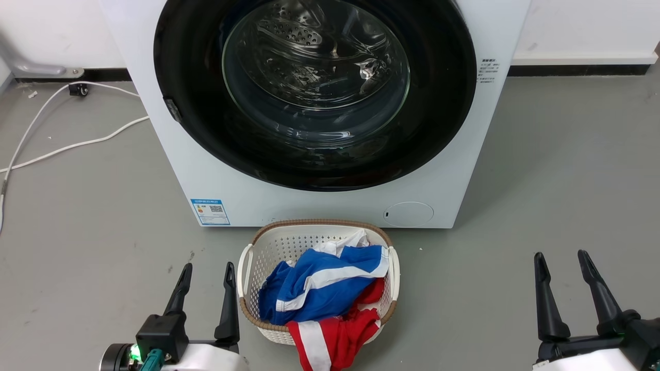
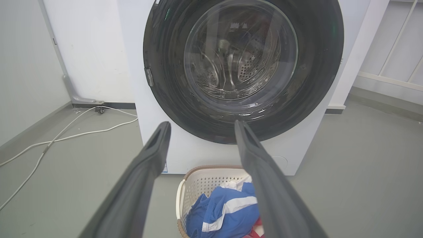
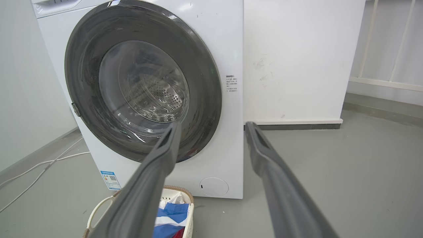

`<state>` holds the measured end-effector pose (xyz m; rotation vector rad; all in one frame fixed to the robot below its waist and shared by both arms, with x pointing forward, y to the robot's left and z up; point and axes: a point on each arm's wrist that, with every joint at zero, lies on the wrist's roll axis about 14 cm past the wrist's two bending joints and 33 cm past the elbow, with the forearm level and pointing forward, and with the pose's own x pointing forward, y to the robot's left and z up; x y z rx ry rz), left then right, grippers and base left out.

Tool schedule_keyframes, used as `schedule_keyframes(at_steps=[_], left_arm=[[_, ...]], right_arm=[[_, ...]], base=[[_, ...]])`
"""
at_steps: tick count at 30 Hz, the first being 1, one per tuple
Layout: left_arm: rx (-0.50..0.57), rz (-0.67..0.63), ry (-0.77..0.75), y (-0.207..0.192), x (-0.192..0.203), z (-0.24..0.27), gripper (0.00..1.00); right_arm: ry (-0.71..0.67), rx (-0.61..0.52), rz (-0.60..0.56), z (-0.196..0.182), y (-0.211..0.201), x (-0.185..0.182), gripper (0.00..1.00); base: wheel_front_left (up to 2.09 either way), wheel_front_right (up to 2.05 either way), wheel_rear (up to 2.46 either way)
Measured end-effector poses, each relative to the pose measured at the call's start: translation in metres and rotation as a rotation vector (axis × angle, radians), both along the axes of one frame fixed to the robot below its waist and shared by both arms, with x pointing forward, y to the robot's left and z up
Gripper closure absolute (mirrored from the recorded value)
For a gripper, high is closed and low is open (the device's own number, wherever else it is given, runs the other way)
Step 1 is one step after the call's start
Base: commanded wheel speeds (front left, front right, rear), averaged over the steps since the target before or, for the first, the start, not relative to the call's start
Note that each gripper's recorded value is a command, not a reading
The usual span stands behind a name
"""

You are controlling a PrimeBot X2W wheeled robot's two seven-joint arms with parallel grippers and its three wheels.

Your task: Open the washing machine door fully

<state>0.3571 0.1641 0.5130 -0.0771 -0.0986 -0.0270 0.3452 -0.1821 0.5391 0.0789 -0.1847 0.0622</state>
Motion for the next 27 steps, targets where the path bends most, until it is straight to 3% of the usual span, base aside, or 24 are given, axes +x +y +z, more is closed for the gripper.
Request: schedule_keyframes(at_steps=[27], left_arm=[[0.014, 0.014, 0.017, 0.0013, -0.0014, -0.0068, 0.00]], right_arm=[[0.020, 0.023, -0.008, -0.0076, -0.0028, -0.0021, 0.00]], base=[[0.00, 0.00, 0.00]])
